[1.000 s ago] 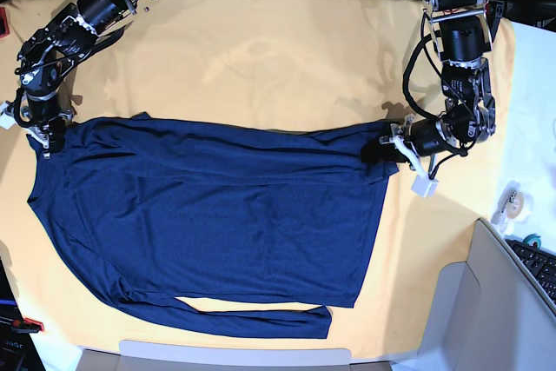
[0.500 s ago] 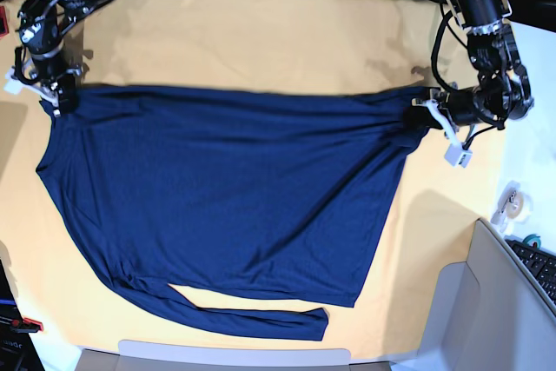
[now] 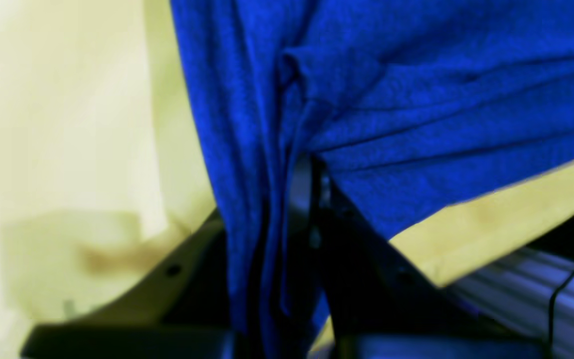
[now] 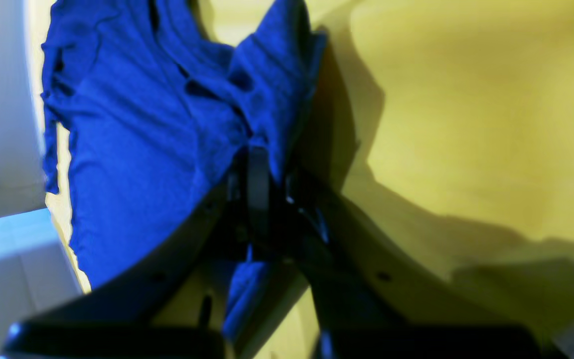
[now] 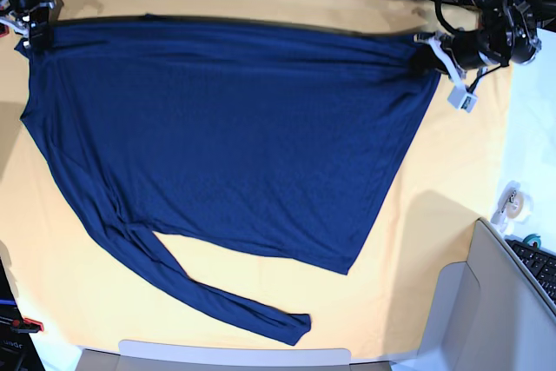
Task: Fold the T-shirt properly
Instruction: 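Drag the shirt toward the robot base with both grippers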
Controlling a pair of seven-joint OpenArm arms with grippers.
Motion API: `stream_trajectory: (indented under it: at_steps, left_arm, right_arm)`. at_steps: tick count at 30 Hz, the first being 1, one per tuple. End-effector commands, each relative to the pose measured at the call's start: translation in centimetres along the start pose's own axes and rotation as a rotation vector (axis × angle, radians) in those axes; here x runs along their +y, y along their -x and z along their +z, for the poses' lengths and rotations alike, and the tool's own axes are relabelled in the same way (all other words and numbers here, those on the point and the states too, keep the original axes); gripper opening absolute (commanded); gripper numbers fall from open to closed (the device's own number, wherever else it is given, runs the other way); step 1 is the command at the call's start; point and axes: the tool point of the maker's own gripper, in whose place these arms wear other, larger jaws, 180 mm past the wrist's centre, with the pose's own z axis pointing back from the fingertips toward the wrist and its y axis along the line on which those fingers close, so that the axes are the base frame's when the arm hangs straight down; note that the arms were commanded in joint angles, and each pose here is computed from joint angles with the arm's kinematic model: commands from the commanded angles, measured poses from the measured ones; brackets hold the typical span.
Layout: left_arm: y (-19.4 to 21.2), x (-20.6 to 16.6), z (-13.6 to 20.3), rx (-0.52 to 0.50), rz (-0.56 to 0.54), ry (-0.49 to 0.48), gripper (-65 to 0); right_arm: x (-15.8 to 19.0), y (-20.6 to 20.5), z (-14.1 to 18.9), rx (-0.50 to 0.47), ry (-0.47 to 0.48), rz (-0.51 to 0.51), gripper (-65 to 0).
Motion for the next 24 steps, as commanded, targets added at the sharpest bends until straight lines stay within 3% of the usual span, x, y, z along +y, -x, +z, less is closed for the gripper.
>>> stream_trajectory:
  at_steps: [1, 7, 17, 20, 24]
  left_arm:
    - [-0.1, 0.6, 1.0, -0.001, -0.026, -0.036, -64.9]
    - [2.4, -0.3, 1.9, 0.007, 0.006, -0.051, -64.9]
    - [2.5, -0.9, 1.5, 0.002, 0.012, -0.034, -64.8]
    - [2.5, -0.8, 1.6, 0.000, 0.015, -0.036, -61.3]
    - [2.5, -0.8, 1.6, -0.001, 0.021, -0.038, -55.0]
  right_arm:
    - [-0.7, -1.8, 1.1, -0.049, 0.038, 0.020, -65.0]
    - [-1.9, -1.8, 2.1, -0.032, 0.073, 0.034, -65.0]
    - [-2.7, -0.5, 1.7, -0.016, 0.097, 0.017, -65.0]
    - [-3.0, -0.5, 1.9, -0.014, 0.106, 0.018, -65.0]
    - [-3.3, 0.9, 2.0, 0.036, 0.107, -0.005, -56.4]
